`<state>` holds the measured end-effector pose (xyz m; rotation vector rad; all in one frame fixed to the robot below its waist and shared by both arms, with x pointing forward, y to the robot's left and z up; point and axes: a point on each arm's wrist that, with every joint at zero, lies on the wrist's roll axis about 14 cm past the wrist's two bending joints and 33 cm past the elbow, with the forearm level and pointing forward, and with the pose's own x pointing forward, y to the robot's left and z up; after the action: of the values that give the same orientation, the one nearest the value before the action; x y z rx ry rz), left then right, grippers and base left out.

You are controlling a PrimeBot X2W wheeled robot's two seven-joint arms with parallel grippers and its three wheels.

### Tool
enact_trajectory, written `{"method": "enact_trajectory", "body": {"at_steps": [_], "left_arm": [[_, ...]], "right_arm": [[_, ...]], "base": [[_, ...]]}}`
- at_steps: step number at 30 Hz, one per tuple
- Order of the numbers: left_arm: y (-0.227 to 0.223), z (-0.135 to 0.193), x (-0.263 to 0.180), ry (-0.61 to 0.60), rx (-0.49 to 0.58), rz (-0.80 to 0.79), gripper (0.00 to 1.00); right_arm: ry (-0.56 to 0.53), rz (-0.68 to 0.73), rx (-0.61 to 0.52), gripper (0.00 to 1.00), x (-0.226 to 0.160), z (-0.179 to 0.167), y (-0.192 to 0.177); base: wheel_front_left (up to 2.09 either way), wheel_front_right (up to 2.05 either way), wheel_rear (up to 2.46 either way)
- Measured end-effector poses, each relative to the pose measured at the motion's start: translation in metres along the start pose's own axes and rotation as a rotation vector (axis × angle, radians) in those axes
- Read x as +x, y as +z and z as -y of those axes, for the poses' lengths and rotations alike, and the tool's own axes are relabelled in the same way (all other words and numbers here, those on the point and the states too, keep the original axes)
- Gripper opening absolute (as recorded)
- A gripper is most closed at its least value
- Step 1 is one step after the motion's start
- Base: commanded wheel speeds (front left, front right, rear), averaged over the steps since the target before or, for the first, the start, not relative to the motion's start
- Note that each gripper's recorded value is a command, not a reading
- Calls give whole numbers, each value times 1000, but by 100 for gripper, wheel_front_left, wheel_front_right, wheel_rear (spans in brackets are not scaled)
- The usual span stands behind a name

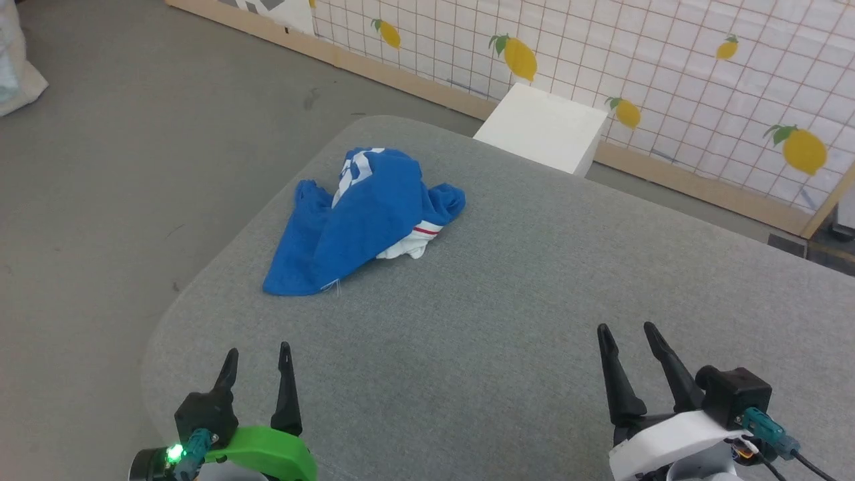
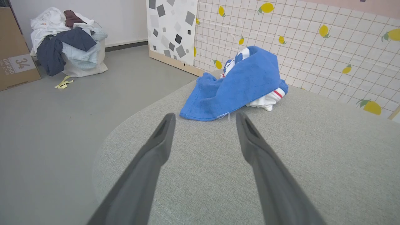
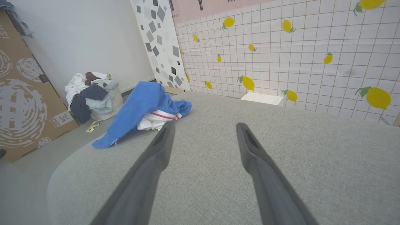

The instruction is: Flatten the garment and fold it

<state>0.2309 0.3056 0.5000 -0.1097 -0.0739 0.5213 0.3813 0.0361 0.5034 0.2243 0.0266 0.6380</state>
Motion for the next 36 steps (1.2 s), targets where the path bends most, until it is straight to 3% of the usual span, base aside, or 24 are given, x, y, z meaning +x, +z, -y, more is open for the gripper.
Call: {"method": "enact_trajectory", "body": {"at_steps": [21,36], "left_arm": [[-4,-25,-15,87,-16,9,100],[5,-23,-2,63,-6,31,100]], "right_arm": [[58,-2,38,100,11,-19,-9],[49,0,48,100,13,-16,-9]], "base": [[0,0,0],[0,0,0]]}}
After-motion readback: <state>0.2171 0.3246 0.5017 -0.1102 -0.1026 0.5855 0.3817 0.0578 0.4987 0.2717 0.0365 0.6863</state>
